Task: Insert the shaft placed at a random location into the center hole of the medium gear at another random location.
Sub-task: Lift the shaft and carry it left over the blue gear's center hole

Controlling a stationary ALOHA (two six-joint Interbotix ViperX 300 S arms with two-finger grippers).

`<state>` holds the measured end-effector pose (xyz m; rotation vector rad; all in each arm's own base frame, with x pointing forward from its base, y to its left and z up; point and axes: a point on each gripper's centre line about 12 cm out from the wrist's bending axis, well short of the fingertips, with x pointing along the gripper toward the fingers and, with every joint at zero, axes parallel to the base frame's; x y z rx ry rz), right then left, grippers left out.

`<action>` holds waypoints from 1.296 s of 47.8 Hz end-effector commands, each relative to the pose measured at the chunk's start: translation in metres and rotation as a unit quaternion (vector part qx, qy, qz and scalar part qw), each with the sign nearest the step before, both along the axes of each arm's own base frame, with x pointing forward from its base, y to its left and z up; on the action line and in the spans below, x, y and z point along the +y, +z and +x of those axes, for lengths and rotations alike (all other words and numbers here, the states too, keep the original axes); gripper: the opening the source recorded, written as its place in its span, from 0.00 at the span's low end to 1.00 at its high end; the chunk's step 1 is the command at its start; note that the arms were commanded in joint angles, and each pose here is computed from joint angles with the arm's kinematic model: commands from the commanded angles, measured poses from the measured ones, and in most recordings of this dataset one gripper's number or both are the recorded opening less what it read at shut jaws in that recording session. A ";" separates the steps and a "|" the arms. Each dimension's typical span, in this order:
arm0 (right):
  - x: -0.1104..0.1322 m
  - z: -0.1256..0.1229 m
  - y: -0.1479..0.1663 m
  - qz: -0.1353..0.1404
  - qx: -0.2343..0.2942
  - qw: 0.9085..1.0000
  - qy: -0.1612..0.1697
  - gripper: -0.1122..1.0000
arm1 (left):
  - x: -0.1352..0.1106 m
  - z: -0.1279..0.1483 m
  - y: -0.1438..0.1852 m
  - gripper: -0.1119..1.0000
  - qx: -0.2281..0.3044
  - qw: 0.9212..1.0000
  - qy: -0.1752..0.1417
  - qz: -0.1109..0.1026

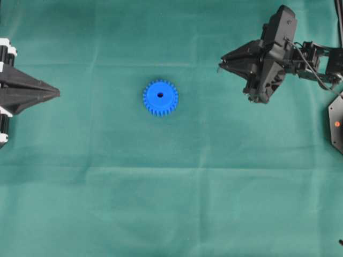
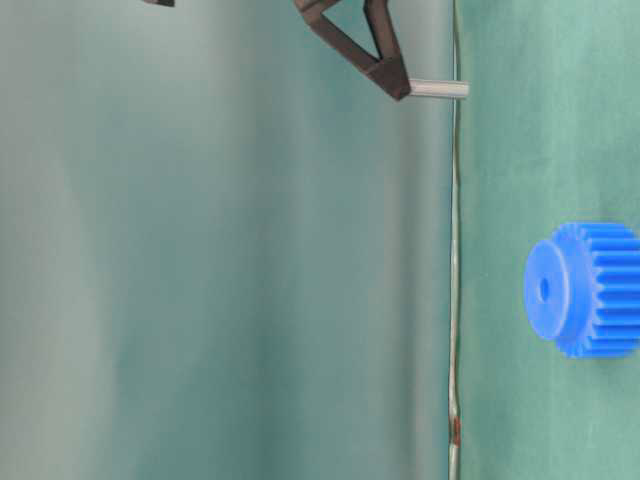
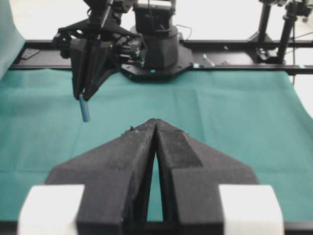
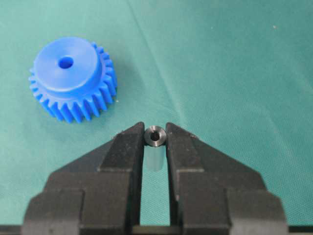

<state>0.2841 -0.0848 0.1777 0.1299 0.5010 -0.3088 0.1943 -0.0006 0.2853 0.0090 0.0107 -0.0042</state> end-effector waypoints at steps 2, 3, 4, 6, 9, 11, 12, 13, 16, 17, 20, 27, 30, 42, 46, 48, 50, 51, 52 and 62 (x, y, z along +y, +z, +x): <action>-0.002 0.004 0.010 -0.008 -0.013 1.000 0.001 0.22 | 0.001 0.002 0.011 0.10 -0.015 1.000 0.002 0.001; -0.002 0.004 0.010 -0.008 -0.013 1.000 0.001 0.22 | 0.001 0.002 0.012 0.10 -0.015 1.000 0.001 0.001; -0.002 0.005 0.010 -0.008 -0.012 1.000 0.001 0.22 | 0.001 0.002 0.012 0.10 -0.015 1.000 0.001 0.001; -0.002 0.005 0.010 -0.009 -0.013 1.000 0.001 0.22 | 0.001 0.002 0.011 0.10 -0.015 1.000 0.001 0.001; -0.003 0.007 0.009 -0.009 -0.012 1.000 0.002 0.22 | 0.001 0.002 0.011 0.10 -0.015 1.000 0.001 0.001; -0.003 0.009 0.009 -0.008 -0.012 1.000 0.002 0.22 | 0.001 0.002 0.011 0.10 -0.015 1.000 0.001 0.000; -0.003 0.010 0.009 -0.008 -0.012 1.000 0.002 0.22 | 0.001 0.002 0.011 0.10 -0.014 1.000 0.001 0.000; -0.004 0.011 0.009 -0.008 -0.012 1.000 0.001 0.22 | 0.001 0.002 0.010 0.10 -0.013 1.000 0.002 0.001; -0.004 0.014 0.009 -0.009 -0.012 1.000 0.003 0.22 | 0.001 0.002 0.011 0.10 -0.014 1.000 0.001 0.001; -0.005 0.016 0.010 -0.009 -0.013 1.000 0.002 0.22 | 0.001 0.002 0.011 0.10 -0.014 1.000 0.001 0.002; -0.005 0.022 0.009 -0.009 -0.014 1.000 0.005 0.22 | 0.001 0.002 0.011 0.10 -0.015 1.000 0.001 0.002; -0.002 0.043 0.012 -0.011 -0.021 1.000 0.017 0.22 | 0.001 0.002 0.010 0.10 -0.013 1.000 0.001 0.000; 0.000 0.053 0.014 -0.012 -0.025 0.999 0.023 0.22 | 0.001 0.002 0.010 0.10 -0.013 1.000 0.001 0.002; 0.009 0.101 0.019 -0.015 -0.037 0.998 0.050 0.22 | 0.001 0.002 0.010 0.10 -0.013 1.000 0.001 0.002; 0.014 0.114 0.020 -0.015 -0.040 0.997 0.058 0.22 | 0.001 0.002 0.011 0.10 -0.012 1.000 0.001 0.001; 0.017 0.119 0.021 -0.015 -0.041 0.997 0.063 0.22 | 0.001 0.002 0.010 0.10 -0.012 1.000 0.002 0.001; 0.018 0.124 0.021 -0.015 -0.043 0.997 0.066 0.22 | 0.001 0.002 0.010 0.10 -0.012 1.000 0.002 0.001; 0.019 0.127 0.022 -0.016 -0.044 0.997 0.068 0.22 | 0.001 0.002 0.011 0.10 -0.012 1.000 0.002 0.001; 0.020 0.128 0.022 -0.016 -0.044 0.997 0.069 0.22 | 0.001 0.002 0.011 0.10 -0.012 1.000 0.001 0.001; 0.022 0.137 0.019 -0.015 -0.043 0.996 0.073 0.22 | 0.001 0.002 0.009 0.10 -0.008 1.000 0.001 0.001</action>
